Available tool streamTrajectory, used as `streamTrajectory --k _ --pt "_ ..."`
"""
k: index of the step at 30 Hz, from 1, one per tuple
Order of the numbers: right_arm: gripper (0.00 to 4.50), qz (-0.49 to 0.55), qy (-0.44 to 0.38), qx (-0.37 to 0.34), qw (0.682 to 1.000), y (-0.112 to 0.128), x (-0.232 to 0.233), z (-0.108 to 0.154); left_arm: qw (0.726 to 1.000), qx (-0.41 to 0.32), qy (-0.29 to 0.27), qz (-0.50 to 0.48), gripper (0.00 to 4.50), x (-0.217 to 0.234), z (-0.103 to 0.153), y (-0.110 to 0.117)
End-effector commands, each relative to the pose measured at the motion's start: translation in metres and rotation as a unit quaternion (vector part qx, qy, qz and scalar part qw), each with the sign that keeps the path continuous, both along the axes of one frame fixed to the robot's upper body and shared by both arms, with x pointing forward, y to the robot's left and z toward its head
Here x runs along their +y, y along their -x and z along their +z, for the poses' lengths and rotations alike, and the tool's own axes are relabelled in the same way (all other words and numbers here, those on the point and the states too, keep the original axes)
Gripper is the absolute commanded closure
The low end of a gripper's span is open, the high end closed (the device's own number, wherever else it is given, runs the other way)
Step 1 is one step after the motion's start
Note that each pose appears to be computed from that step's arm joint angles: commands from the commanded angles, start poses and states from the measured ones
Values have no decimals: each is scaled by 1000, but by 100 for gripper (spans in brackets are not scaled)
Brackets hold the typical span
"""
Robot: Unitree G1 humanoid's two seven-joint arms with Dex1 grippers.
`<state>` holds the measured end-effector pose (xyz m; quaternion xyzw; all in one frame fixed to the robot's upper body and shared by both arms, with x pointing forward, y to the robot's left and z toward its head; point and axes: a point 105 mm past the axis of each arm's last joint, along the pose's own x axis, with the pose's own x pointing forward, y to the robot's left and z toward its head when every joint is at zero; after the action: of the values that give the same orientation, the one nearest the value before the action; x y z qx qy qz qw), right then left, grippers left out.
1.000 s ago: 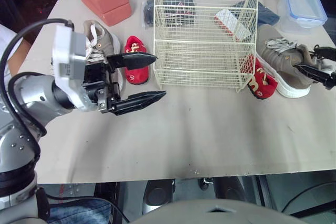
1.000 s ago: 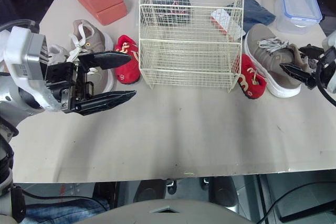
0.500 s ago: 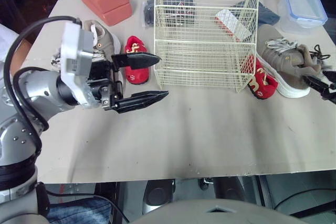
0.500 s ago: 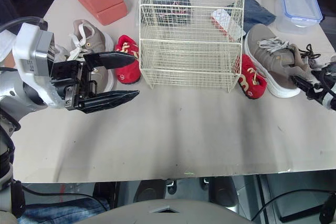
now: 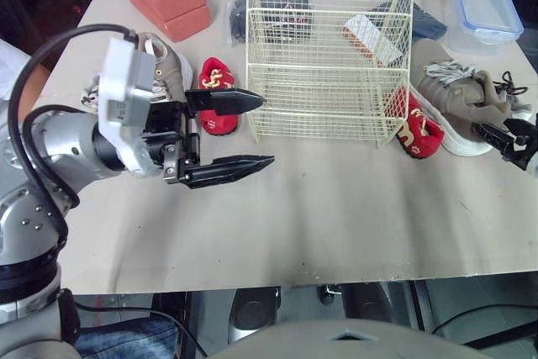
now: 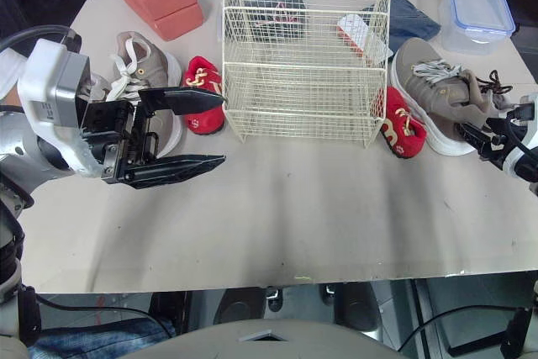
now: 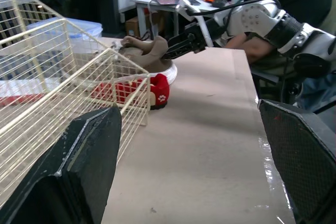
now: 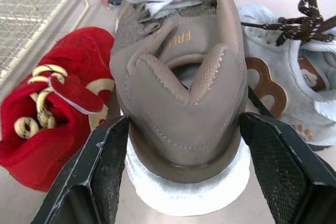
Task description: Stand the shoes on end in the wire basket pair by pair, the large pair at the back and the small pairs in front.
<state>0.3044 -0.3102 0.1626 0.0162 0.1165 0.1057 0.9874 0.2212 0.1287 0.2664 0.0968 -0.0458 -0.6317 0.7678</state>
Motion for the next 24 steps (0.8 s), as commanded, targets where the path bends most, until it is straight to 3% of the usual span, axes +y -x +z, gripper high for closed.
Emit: streamTrajectory --k 1,13,21,24 --pt "124 17 -2 -39 999 -4 8 16 1000 -17 -5 -17 0 -5 6 3" --pt "124 12 6 -63 998 -5 10 16 999 -2 -33 4 0 -12 0 -13" --pt "441 12 9 -69 998 -6 11 12 999 -6 -39 17 0 -10 -2 -18" --pt "448 7 12 -79 997 -6 10 14 999 -8 -39 12 0 -13 1 -17"
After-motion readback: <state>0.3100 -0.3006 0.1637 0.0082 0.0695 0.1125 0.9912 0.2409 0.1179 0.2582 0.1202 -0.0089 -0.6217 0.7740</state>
